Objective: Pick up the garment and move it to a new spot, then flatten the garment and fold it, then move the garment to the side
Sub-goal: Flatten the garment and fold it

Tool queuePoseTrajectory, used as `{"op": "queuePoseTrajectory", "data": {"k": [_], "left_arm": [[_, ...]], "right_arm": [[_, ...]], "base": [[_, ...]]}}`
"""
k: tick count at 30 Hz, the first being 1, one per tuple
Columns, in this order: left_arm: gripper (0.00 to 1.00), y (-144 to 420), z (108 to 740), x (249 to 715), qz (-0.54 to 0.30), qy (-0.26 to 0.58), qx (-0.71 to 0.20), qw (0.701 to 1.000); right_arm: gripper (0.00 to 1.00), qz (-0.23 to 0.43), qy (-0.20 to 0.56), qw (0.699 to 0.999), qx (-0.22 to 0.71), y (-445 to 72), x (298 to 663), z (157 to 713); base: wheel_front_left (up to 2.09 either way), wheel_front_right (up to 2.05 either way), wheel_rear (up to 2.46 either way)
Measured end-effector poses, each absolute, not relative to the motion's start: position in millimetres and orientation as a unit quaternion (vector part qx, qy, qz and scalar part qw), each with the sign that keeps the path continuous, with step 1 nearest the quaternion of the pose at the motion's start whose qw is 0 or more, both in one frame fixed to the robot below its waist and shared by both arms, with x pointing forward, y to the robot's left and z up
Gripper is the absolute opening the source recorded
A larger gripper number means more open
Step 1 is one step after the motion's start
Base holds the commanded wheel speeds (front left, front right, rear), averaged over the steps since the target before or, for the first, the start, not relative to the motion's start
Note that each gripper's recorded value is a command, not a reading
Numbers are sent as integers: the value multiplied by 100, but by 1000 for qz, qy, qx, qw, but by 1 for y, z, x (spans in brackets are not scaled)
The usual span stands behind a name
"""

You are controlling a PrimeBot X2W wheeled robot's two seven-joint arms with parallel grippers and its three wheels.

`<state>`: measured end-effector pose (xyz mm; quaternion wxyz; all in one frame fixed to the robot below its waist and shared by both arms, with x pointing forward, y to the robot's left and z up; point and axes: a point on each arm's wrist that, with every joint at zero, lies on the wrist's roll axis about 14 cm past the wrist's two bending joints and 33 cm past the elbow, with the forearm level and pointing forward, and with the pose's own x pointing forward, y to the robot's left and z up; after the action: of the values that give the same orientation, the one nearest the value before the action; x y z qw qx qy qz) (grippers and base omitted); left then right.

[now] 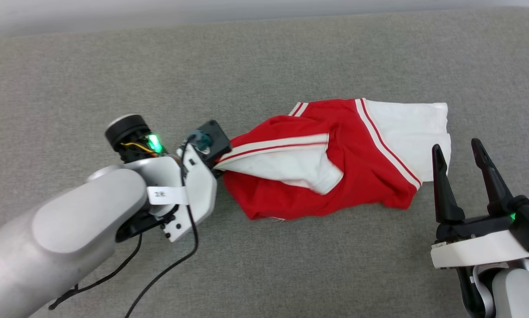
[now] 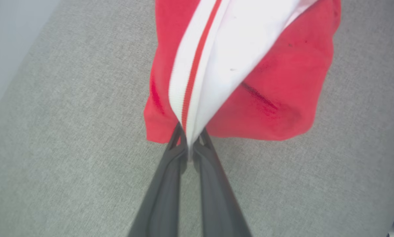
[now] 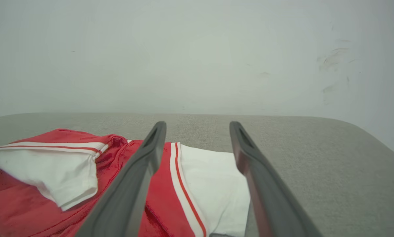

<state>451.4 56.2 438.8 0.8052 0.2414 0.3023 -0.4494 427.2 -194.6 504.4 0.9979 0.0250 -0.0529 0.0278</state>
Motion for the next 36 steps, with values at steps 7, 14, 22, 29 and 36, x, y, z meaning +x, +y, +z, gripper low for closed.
{"op": "queuePoseTrajectory", "data": {"k": [7,14,22,29,36], "left_arm": [[0,107,436,437,-390,322,219,834],[0,164,401,414,-314,390,204,842],[0,176,377,389,-278,418,147,852],[100,162,420,412,-236,268,107,928],[100,165,460,408,-177,151,85,969]], "right_arm": [[100,39,-55,997,32,-185,427,507],[100,28,-37,998,34,-192,421,496],[100,19,-20,999,31,-200,414,486],[100,31,-49,998,1,-209,423,509],[100,67,-99,992,-50,-210,453,561]], "base": [[0,0,0],[0,0,0],[0,0,0],[0,0,0],[0,0,0]]}}
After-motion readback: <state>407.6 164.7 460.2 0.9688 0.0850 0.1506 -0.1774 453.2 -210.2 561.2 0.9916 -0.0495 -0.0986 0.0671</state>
